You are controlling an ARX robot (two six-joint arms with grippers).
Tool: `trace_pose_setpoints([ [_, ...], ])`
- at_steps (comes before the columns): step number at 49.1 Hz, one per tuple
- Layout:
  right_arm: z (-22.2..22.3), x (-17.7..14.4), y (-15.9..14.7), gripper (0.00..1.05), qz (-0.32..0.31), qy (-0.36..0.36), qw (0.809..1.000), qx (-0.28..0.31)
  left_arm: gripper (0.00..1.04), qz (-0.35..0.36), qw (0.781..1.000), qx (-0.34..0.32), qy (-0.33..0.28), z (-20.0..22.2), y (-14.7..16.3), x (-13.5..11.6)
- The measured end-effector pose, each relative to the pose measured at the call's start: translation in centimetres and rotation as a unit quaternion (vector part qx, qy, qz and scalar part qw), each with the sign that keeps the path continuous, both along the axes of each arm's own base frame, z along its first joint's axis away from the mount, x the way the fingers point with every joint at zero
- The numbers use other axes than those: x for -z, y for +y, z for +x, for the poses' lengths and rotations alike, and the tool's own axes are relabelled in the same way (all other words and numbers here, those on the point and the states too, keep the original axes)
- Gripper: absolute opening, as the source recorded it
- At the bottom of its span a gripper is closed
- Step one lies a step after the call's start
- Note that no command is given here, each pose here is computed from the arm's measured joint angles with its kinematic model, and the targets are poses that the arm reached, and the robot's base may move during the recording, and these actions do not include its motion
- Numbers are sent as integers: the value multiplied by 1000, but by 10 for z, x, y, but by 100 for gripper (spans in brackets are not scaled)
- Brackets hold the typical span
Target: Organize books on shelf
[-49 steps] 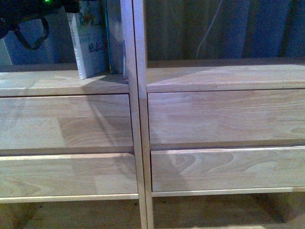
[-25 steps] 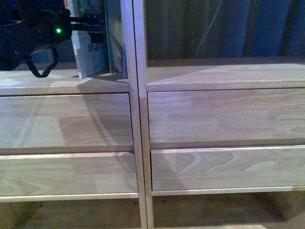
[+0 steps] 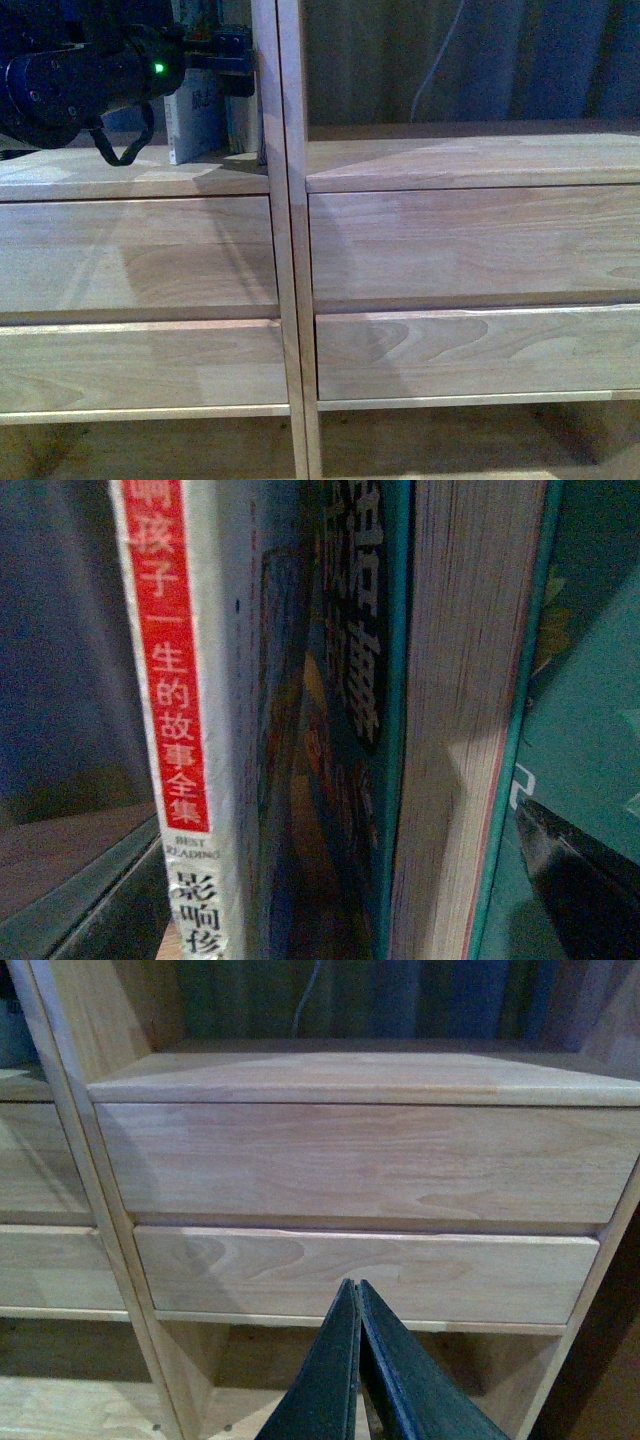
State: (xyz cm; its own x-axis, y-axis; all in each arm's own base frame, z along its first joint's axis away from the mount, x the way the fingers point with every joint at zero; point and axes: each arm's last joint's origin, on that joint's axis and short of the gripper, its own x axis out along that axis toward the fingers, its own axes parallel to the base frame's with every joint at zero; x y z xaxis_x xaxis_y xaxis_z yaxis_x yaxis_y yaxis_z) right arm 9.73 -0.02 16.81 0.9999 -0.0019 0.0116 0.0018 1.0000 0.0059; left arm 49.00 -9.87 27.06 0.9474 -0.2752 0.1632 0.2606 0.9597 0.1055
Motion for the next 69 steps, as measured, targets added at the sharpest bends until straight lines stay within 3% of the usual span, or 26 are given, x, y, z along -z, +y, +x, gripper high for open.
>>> trace_pose_setpoints([
  [18,0,0,0,3,0,1,1000,0,97,16,999,-1,34,-24,9,25],
  [42,0,0,0,3,0,1,1000,0,97,10,999,-31,39,-77,34,23],
  [62,0,0,0,3,0,1,1000,0,97,-29,992,-125,5,-221,52,-19],
  [69,0,0,0,3,0,1,1000,0,97,-17,987,-159,0,-278,59,-21],
])
